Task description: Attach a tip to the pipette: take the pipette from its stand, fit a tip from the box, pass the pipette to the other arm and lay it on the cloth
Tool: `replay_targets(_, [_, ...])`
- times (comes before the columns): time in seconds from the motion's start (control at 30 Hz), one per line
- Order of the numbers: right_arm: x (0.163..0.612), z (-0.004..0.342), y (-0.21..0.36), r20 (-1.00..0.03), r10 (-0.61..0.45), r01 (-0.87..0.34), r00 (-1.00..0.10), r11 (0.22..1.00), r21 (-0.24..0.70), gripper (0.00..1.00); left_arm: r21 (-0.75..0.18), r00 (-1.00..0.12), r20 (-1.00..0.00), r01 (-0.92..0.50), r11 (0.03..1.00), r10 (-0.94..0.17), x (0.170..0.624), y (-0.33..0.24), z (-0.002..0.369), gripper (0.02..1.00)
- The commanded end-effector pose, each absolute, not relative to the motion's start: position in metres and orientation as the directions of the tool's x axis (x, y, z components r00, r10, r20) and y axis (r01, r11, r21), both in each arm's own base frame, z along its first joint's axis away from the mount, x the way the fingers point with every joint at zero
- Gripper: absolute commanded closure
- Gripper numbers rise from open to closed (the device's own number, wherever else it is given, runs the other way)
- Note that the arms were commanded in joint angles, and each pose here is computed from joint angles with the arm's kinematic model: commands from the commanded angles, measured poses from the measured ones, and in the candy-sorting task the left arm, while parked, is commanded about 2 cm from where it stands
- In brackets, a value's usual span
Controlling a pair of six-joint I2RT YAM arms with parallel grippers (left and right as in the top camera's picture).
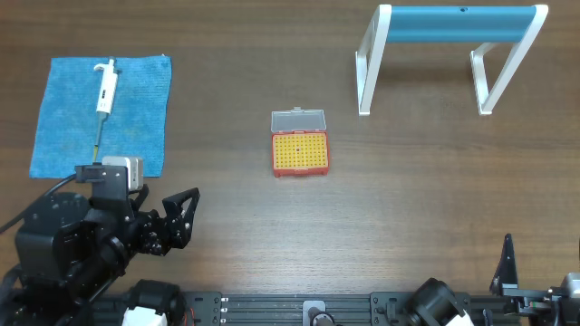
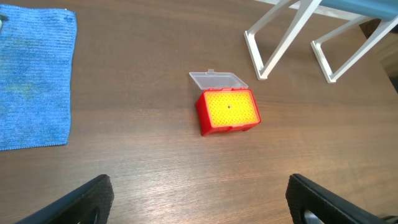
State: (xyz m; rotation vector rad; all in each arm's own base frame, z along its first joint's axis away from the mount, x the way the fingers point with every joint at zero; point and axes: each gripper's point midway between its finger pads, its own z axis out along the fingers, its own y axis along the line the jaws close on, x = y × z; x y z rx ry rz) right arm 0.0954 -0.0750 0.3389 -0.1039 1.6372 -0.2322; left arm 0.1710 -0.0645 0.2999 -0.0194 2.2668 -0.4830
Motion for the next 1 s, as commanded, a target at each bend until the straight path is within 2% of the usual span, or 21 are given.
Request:
replay_targets(0.03, [0.098,0.337,-0.072,-0.97,-0.227,0.061,-0.089,0.971,-0.233,0.082,-0.366,-0.681,-0.711,0.145,0.919,-0.175,0.171,-0.067,0.301,0.119])
replay_targets(0.23, [0.098,0.337,-0.072,-0.97,-0.227,0.061,-0.089,0.971,-0.233,0.084,-0.366,-0.681,-0.711,0.145,0.919,-0.175,0.171,-0.068,0.301,0.119])
replay_targets(0.33, [0.098,0.337,-0.072,-0.97,-0.227,0.061,-0.089,0.971,-0.233,0.084,-0.365,-0.703,-0.691,0.138,0.921,-0.168,0.169,-0.068,0.288,0.119])
replay_targets(0.37, [0.098,0.337,-0.072,-0.97,-0.227,0.061,-0.089,0.971,-0.233,0.082,-0.33,-0.693,-0.699,0.099,0.939,-0.173,0.171,-0.058,0.281,0.023])
replay_targets(0.4, [0.098,0.337,-0.072,-0.97,-0.227,0.061,-0.089,0.971,-0.233,0.082,-0.303,-0.678,-0.711,0.055,0.951,-0.187,0.172,-0.049,0.275,0.02])
replay_targets(0.47, [0.098,0.337,-0.072,-0.97,-0.227,0.061,-0.089,0.971,-0.233,0.082,-0.302,-0.586,-0.777,0.029,0.953,-0.229,0.183,-0.04,0.269,0.02])
replay_targets(0.57, [0.098,0.337,-0.072,-0.97,-0.227,0.061,-0.089,0.971,-0.233,0.084,-0.308,-0.282,-0.922,0.116,0.944,-0.266,0.208,-0.038,0.279,0.02])
replay_targets(0.67, [0.098,0.337,-0.072,-0.97,-0.227,0.061,-0.089,0.971,-0.233,0.082,-0.291,-0.025,-0.956,0.179,0.94,-0.291,0.221,-0.034,0.282,0.02])
replay_targets(0.7, [0.098,0.337,-0.072,-0.97,-0.227,0.061,-0.089,0.971,-0.233,0.082,-0.285,0.023,-0.956,0.183,0.941,-0.294,0.224,-0.032,0.279,0.02])
replay_targets(0.8, [0.098,0.337,-0.072,-0.97,-0.228,0.061,-0.089,0.97,-0.233,0.082,-0.278,0.099,-0.949,0.172,0.945,-0.298,0.231,-0.026,0.266,0.02])
replay_targets(1.0, [0.098,0.337,-0.072,-0.97,-0.227,0.061,-0.089,0.971,-0.233,0.08,-0.291,0.059,-0.953,0.102,0.951,-0.297,0.241,-0.017,0.217,0.02])
